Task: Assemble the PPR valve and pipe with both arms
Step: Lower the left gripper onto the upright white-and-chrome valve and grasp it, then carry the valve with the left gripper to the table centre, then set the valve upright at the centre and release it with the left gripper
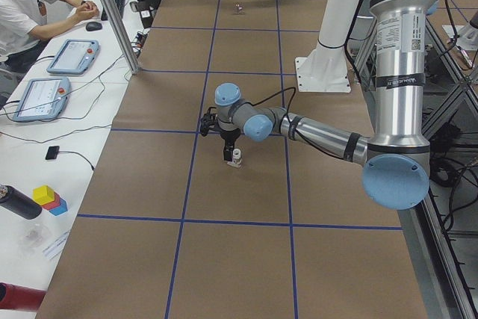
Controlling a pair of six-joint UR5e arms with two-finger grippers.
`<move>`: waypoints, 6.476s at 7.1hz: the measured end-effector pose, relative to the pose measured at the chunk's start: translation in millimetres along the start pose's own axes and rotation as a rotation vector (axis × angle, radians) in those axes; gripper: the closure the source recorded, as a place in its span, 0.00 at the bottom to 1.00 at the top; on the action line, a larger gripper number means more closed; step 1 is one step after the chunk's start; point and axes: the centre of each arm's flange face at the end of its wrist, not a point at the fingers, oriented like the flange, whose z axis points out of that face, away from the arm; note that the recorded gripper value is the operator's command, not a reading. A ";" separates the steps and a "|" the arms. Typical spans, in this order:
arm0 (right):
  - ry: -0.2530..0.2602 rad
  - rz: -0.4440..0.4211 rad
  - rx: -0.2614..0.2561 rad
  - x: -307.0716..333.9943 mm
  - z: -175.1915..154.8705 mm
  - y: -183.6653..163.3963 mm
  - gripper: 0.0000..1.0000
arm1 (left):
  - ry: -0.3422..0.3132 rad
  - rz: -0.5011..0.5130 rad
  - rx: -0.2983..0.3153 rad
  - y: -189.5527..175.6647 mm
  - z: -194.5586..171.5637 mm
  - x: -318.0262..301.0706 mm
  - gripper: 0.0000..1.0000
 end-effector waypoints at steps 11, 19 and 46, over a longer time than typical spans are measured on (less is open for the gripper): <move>-0.001 -0.001 -0.017 -0.8 7.8 0.5 0.01 | 0.000 -0.009 -0.026 0.5 10.8 0.1 1.00; 0.000 -0.004 -0.013 -2.4 6.5 -1.5 0.01 | 0.077 -0.130 0.003 -62.7 -76.8 163.4 1.00; -0.004 0.013 -0.019 -16.7 11.4 -5.5 0.01 | 0.040 -0.182 0.063 -175.7 -33.7 526.5 0.01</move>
